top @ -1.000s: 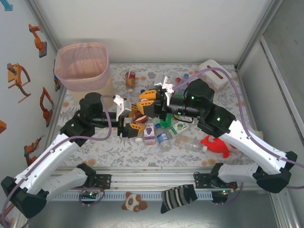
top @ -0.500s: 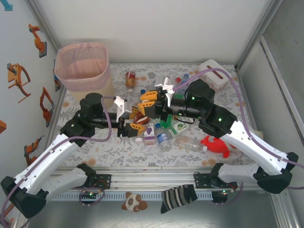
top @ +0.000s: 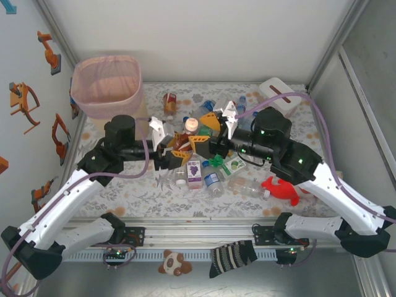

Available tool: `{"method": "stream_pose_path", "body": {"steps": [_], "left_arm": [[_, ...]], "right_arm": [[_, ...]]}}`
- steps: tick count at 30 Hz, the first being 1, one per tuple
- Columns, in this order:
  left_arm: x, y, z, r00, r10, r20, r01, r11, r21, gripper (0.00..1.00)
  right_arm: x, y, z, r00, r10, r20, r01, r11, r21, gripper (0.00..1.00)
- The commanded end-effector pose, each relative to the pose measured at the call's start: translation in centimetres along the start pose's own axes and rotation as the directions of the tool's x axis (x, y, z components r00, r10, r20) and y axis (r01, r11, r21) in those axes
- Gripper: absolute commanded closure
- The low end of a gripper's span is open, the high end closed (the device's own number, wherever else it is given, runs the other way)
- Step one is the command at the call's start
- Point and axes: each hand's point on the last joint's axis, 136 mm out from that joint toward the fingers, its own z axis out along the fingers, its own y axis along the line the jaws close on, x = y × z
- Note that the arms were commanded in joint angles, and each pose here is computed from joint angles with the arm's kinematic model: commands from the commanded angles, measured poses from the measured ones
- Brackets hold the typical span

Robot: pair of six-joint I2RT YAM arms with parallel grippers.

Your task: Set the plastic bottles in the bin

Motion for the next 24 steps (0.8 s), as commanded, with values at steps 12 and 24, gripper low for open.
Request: {"method": "stream_pose_path", "body": {"steps": [12,24], "left_arm": [[-3.6,17.8,-7.9,0.964,-0.248,0.099,0.255,0.746,-0.616,0.54],[-3.5,30.7,-15.8,0.894,-0.390,0.220,0.389,0.432,-0.814,0.58]], "right_arm": [[0.4,-4.2,-4.2,0.999,0.021,-0.039,-0.008,0.954,0.299,0.29],[1.0,-4.2,-4.5,0.998,0.037,-0.048,-0.021,0.953,0.303,0.29]]}}
